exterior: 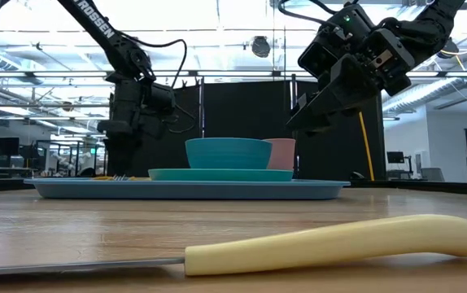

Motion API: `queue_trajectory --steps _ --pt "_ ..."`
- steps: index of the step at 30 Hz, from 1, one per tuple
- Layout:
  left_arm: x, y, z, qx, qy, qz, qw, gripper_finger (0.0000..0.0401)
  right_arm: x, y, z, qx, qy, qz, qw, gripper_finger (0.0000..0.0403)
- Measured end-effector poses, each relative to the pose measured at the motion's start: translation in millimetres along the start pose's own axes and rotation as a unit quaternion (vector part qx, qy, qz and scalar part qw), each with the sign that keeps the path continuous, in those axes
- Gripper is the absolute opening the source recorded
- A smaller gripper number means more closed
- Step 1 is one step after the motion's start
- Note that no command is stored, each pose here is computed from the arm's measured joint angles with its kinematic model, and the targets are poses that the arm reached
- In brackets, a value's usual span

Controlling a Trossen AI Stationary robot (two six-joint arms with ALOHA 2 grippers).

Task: Set up tray
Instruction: Adjust the orange fork on the yellow table napkin

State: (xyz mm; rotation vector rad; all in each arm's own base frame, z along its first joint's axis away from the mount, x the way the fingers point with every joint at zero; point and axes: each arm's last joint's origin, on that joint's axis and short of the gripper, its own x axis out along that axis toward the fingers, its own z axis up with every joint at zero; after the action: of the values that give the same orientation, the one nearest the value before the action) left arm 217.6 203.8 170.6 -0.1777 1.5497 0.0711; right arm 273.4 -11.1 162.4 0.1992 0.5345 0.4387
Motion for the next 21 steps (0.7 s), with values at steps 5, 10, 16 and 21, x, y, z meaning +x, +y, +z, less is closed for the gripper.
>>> queue_trajectory --steps 5,10,16,21 --pt "1.5 -0.3 1.1 0.001 -0.003 -0.007 1.000 0.0117 0.0 0.0 -0.1 0.000 0.000 0.000 1.000 0.0199" --pt "1.5 -0.3 1.1 0.004 -0.003 -0.007 1.000 0.0096 0.0 0.0 -0.1 0.001 0.001 0.000 1.000 0.0199" --pt "1.5 -0.4 1.1 0.028 -0.003 -0.007 1.000 0.0068 0.0 0.0 -0.1 0.000 0.000 0.000 1.000 0.0199" --pt "1.4 -0.5 1.3 0.051 -0.006 -0.010 0.999 0.0014 0.0 0.0 -0.1 0.000 0.000 0.000 1.000 0.0199"
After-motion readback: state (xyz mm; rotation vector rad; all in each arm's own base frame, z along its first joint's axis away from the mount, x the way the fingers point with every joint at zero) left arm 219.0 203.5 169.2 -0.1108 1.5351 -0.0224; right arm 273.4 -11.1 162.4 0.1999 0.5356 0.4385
